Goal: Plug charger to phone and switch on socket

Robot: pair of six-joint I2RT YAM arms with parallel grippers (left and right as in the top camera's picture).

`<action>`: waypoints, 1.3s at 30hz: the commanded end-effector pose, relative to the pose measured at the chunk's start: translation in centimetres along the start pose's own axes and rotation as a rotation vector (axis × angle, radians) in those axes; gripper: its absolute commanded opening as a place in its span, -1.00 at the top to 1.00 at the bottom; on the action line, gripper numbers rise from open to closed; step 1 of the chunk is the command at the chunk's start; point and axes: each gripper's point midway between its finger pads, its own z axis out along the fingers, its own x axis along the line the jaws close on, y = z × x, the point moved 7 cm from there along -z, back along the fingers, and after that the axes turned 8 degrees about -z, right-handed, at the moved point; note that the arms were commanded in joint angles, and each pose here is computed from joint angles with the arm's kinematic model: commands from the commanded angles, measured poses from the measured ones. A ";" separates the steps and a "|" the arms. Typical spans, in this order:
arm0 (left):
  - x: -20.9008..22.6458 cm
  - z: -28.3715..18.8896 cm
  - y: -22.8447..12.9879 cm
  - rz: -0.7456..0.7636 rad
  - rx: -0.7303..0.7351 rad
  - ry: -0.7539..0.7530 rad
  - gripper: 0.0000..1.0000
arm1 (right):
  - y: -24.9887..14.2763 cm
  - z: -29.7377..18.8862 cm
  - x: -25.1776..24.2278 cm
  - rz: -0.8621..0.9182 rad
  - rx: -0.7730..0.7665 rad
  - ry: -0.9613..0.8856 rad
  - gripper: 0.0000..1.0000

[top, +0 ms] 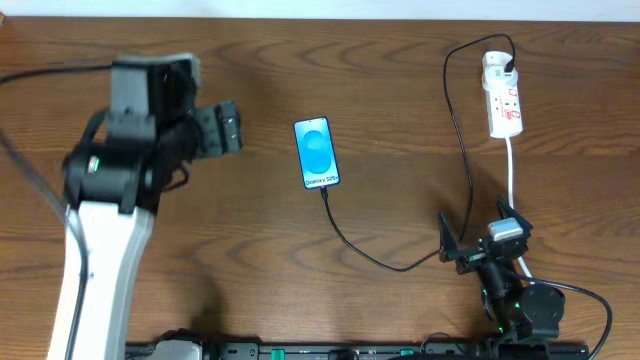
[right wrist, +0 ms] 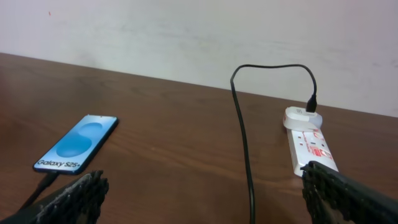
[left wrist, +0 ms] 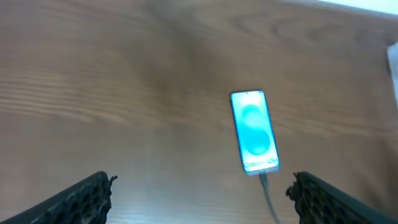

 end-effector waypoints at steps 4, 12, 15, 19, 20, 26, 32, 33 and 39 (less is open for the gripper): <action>1.7 -1.2 -3.3 0.229 -0.240 -0.017 -0.87 | -0.1 0.0 0.1 0.013 0.002 0.005 -0.99; 3.5 0.5 -11.2 0.447 -0.449 -0.135 -0.87 | -0.1 0.0 0.1 0.013 0.002 0.005 -0.99; 4.4 1.5 -13.4 0.451 -0.518 -0.141 -0.86 | -0.1 0.0 0.1 0.013 0.002 0.005 -0.99; 5.6 2.6 -15.8 0.450 -0.593 -0.142 -0.86 | -0.1 0.0 0.1 0.013 0.002 0.005 -0.98; 6.0 3.0 -16.4 0.448 -0.601 -0.139 -0.86 | -0.1 0.0 0.1 0.013 0.002 0.005 -0.99; 7.1 4.8 -19.1 0.447 -0.611 -0.136 -0.86 | -0.1 0.0 0.1 0.013 0.002 0.005 -0.98; 8.0 6.3 -20.7 0.436 -0.575 -0.113 -0.86 | -0.1 0.0 0.1 0.013 0.002 0.005 -0.99; 8.0 6.2 -20.6 0.436 -0.581 -0.114 -0.86 | -0.1 0.0 0.1 0.013 0.002 0.005 -0.98; 7.9 5.6 -20.2 0.439 -0.627 -0.113 -0.87 | -0.1 0.0 0.1 0.013 0.002 0.005 -0.99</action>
